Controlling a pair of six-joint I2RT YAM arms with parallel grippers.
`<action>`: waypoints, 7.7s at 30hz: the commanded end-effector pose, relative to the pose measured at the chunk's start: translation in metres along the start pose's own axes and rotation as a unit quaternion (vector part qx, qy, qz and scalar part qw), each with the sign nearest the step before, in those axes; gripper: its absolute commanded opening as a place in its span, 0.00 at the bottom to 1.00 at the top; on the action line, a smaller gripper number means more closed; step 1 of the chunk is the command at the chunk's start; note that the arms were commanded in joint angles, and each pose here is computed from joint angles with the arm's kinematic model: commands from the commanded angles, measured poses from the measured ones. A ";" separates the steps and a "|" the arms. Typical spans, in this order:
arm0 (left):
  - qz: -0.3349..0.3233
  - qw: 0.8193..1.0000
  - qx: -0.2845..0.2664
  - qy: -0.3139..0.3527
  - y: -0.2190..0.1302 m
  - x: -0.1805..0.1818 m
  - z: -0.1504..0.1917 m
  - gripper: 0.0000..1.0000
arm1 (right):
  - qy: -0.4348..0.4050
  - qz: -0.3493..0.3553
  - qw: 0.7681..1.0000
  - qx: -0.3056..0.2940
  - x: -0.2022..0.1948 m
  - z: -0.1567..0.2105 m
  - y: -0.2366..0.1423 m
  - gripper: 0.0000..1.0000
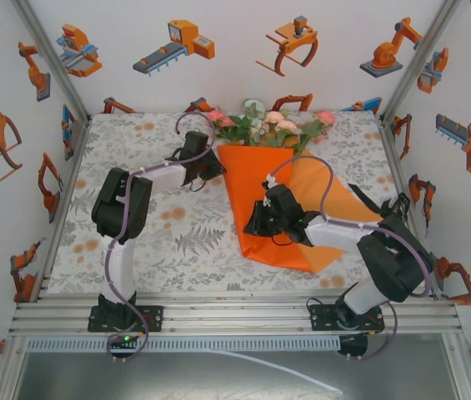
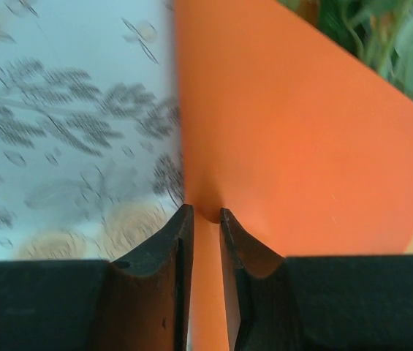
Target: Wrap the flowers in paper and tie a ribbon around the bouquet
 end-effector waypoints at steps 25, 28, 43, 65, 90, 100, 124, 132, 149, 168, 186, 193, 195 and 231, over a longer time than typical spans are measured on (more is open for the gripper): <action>0.057 0.997 0.018 0.051 -0.064 -0.041 0.025 0.16 | -0.039 -0.117 0.989 -0.078 0.045 -0.035 -0.055 0.29; 0.024 0.997 0.003 0.069 -0.043 -0.029 0.023 0.11 | -0.056 -0.146 0.987 -0.040 0.053 -0.029 -0.032 0.25; 0.042 0.998 0.007 0.047 0.020 -0.012 -0.010 0.09 | -0.015 -0.090 0.995 0.042 0.008 -0.004 0.024 0.21; 0.131 0.991 -0.017 0.014 -0.015 -0.039 0.004 0.09 | 0.011 -0.081 0.996 0.039 0.009 -0.008 0.022 0.22; 0.133 0.989 -0.053 -0.028 0.066 -0.012 -0.055 0.08 | 0.028 -0.099 0.989 0.102 0.005 0.015 0.019 0.17; 0.224 0.968 -0.114 -0.002 -0.057 -0.060 -0.079 0.19 | 0.016 -0.045 0.998 -0.049 0.019 -0.028 -0.047 0.27; 0.226 0.940 0.146 0.212 -0.078 -0.115 0.156 0.20 | 0.250 0.346 0.894 -0.133 -0.169 -0.017 -0.197 0.90; 0.228 0.935 0.165 0.217 -0.063 -0.109 0.175 0.20 | 0.290 0.342 0.887 -0.107 -0.197 -0.011 -0.178 0.90; 0.213 0.939 0.178 0.203 -0.049 -0.094 0.183 0.19 | 0.320 0.194 0.922 -0.100 -0.199 -0.022 -0.144 0.70; 0.187 0.946 0.180 0.194 -0.039 -0.086 0.184 0.19 | 0.336 0.138 0.926 -0.106 -0.170 0.018 -0.151 0.77; 0.186 0.946 0.180 0.193 -0.038 -0.087 0.183 0.19 | 0.345 0.222 0.905 -0.113 -0.176 0.037 -0.160 0.52; 0.179 0.946 0.185 0.195 -0.033 -0.084 0.185 0.19 | 0.296 0.144 0.933 -0.143 -0.151 0.014 -0.170 0.00; 0.179 0.946 0.186 0.195 -0.032 -0.084 0.186 0.19 | 0.295 0.113 0.938 -0.144 -0.141 0.010 -0.168 0.00; 0.181 0.945 0.194 0.192 -0.027 -0.082 0.191 0.19 | 0.329 0.203 0.922 -0.004 -0.089 0.074 -0.129 0.66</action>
Point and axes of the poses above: each hand's point on the last joint's axis, 136 mm out from that joint toward the fingers, its own y axis out along the fingers, its own x axis along the line the jaws close on, z = x × y, the point moved 9 cm from there along -y, back along the fingers, and after that the axes turned 1 degree about y, right-handed, at the moved point
